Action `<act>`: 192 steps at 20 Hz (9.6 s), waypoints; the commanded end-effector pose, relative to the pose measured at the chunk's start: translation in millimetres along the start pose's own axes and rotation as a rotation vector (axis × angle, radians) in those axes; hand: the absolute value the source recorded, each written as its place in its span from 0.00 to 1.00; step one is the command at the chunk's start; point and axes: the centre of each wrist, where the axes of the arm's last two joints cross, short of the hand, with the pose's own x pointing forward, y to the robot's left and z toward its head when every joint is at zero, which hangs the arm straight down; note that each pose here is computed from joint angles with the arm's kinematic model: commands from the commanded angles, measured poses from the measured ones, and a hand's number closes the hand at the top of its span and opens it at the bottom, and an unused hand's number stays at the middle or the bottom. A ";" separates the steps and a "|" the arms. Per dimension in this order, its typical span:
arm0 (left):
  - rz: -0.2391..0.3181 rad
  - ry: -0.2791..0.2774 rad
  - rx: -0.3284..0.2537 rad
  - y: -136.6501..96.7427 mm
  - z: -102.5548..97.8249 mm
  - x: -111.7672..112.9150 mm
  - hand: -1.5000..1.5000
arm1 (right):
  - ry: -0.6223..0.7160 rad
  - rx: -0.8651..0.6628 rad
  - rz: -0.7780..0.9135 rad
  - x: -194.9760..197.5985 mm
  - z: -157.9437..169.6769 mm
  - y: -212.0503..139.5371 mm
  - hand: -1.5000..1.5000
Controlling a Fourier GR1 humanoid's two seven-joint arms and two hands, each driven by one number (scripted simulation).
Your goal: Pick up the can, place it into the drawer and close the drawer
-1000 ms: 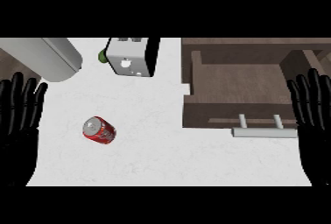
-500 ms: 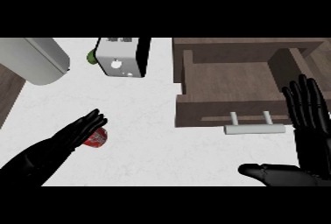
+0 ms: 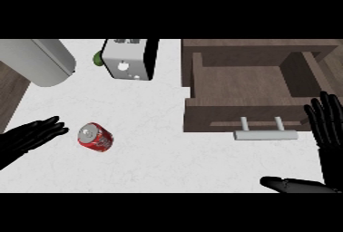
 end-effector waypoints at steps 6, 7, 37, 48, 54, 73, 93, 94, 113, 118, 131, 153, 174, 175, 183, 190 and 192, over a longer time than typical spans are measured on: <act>0.040 0.069 0.022 22.9 11.3 7.6 0.00 | 0.011 -0.009 0.006 -22.1 6.7 -15.9 0.00; 0.073 0.057 0.025 25.5 3.4 3.1 0.00 | 0.008 -0.012 0.002 -1.8 8.6 -26.1 0.00; 0.028 0.137 0.104 41.7 -8.2 -106.5 0.00 | 0.010 -0.011 0.015 -36.9 27.2 -35.5 0.00; 0.017 0.152 0.135 43.8 -0.9 -148.8 0.00 | -0.011 0.006 0.004 -32.8 21.1 -25.5 0.00; 0.016 0.175 0.153 52.3 15.1 -158.9 0.00 | 0.009 0.011 0.011 -24.9 20.0 -39.9 0.00; 0.033 0.233 0.190 56.8 30.1 -189.9 0.00 | -0.017 0.008 0.003 -11.3 22.1 -42.1 0.00; 0.051 0.247 0.150 35.0 -15.4 -219.7 0.00 | -0.019 -0.004 0.007 -12.2 40.2 -48.6 0.00; 0.042 0.238 0.129 38.6 -27.2 -217.0 0.00 | 0.020 -0.001 -0.002 -12.8 32.1 -29.3 0.00; 0.169 0.165 0.017 25.6 -51.1 -219.6 1.00 | -0.035 -0.029 -0.021 -20.1 39.5 -43.6 0.00; 0.151 0.132 0.345 7.3 -65.5 -232.2 1.00 | -0.016 -0.044 -0.030 -4.1 40.8 -30.0 0.00; 0.043 0.090 1.004 25.5 -119.6 -173.2 1.00 | -0.011 -0.072 -0.011 2.3 52.9 -47.1 0.00; -0.131 0.030 0.843 -38.0 -300.1 -6.3 1.00 | -0.044 -0.068 -0.010 5.2 41.8 -46.2 0.00; -0.152 0.083 0.833 -51.4 -411.8 71.1 1.00 | -0.029 -0.042 -0.015 3.6 38.8 -50.1 0.00; -0.200 0.073 0.846 -49.0 -416.7 70.1 1.00 | -0.051 -0.017 0.000 -2.3 36.2 -44.9 0.00; -0.233 0.111 0.857 -39.5 -426.0 59.4 1.00 | -0.062 -0.034 -0.046 -1.2 18.1 -47.1 0.00; -0.242 0.153 0.855 -39.6 -426.2 44.9 1.00 | -0.038 -0.022 -0.031 -4.7 15.5 -47.2 0.00; -0.282 0.147 0.857 -39.9 -422.5 31.5 1.00 | -0.049 -0.004 -0.009 -1.4 12.6 -37.4 0.00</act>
